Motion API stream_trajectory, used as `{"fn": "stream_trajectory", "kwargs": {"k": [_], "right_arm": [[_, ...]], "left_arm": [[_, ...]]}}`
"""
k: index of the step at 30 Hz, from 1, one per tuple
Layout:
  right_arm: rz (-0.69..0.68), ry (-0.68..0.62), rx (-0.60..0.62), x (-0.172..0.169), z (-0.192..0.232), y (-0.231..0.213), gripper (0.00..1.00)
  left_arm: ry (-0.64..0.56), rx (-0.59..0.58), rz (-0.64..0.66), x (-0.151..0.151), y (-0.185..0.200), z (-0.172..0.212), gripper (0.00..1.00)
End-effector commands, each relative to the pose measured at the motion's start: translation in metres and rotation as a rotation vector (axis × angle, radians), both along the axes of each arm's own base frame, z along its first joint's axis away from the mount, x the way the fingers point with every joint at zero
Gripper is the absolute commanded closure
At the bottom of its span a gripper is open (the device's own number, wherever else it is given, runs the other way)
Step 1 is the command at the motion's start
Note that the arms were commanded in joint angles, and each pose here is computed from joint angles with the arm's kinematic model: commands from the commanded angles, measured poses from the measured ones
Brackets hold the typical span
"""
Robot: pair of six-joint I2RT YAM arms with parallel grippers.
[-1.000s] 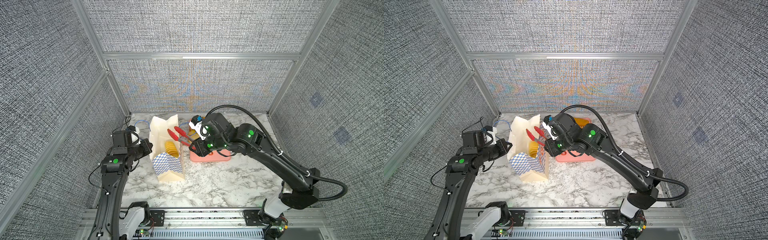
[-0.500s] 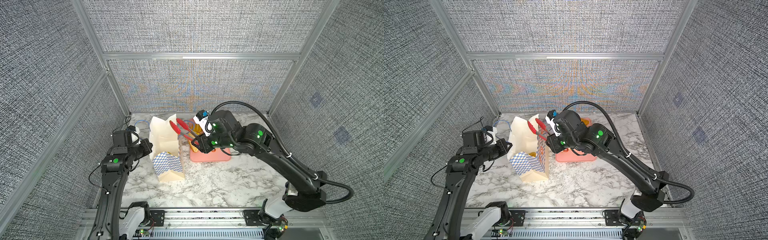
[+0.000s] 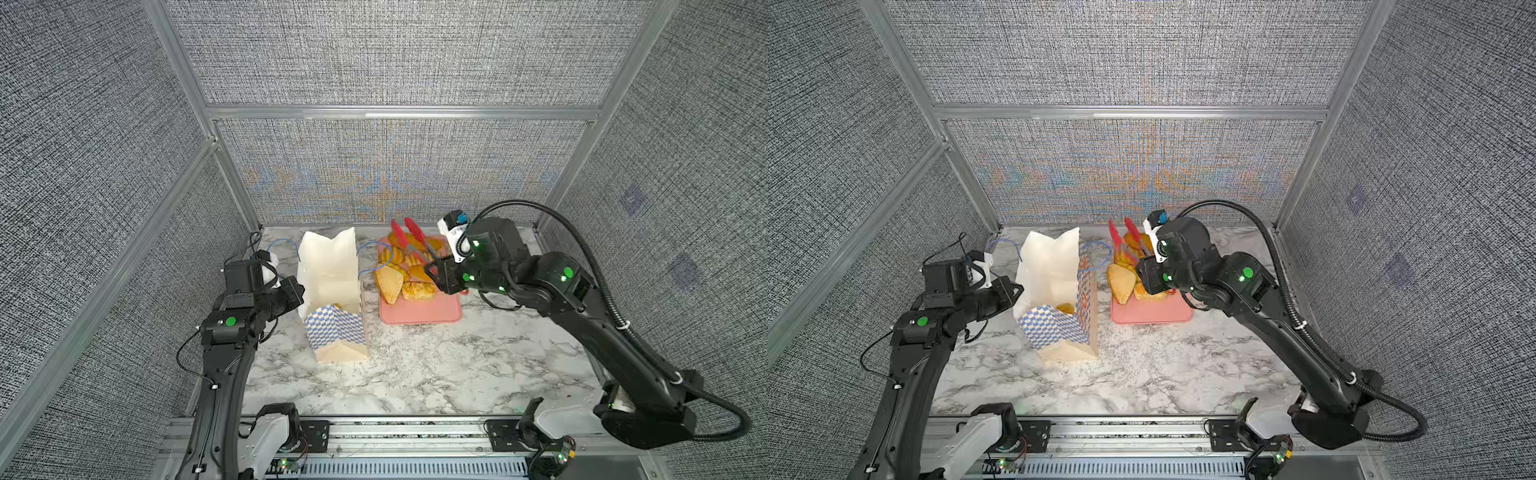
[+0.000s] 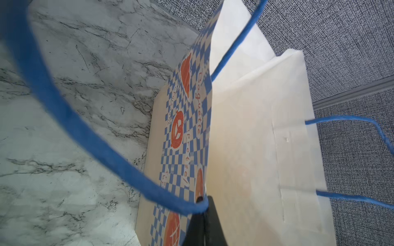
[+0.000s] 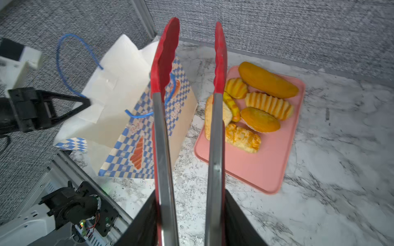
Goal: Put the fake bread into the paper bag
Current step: 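Withdraw the empty tongs from the bag back over the tray with the right gripper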
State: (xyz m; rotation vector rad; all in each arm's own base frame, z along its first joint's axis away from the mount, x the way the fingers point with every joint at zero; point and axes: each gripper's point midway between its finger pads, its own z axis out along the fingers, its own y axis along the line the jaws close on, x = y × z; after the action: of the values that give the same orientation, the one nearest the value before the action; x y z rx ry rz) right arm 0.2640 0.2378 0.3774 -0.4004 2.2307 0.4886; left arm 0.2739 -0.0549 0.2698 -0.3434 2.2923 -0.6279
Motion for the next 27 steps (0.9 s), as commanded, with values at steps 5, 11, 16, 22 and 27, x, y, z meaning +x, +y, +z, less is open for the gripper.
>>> {"fn": "stream_trajectory", "kwargs": {"k": [5, 11, 16, 22, 27], "right_arm": [[-0.148, 0.093, 0.044, 0.008, -0.038, -0.052, 0.54], [-0.212, 0.164, 0.059, 0.008, -0.07, -0.076, 0.54], [-0.244, 0.224, 0.071, 0.013, -0.097, -0.083, 0.54], [-0.264, 0.291, 0.11, 0.023, -0.126, -0.083, 0.54], [-0.297, 0.358, 0.165, 0.034, -0.152, -0.084, 0.54]], "left_arm": [[-0.022, 0.038, 0.016, 0.001, 0.006, 0.005, 0.99], [-0.014, 0.038, 0.016, 0.003, 0.006, 0.002, 0.95], [-0.016, 0.039, 0.014, 0.003, 0.006, 0.003, 0.85], [-0.011, 0.037, 0.016, 0.003, 0.006, 0.001, 0.75], [-0.006, 0.035, 0.014, 0.003, 0.006, -0.001, 0.7]]}}
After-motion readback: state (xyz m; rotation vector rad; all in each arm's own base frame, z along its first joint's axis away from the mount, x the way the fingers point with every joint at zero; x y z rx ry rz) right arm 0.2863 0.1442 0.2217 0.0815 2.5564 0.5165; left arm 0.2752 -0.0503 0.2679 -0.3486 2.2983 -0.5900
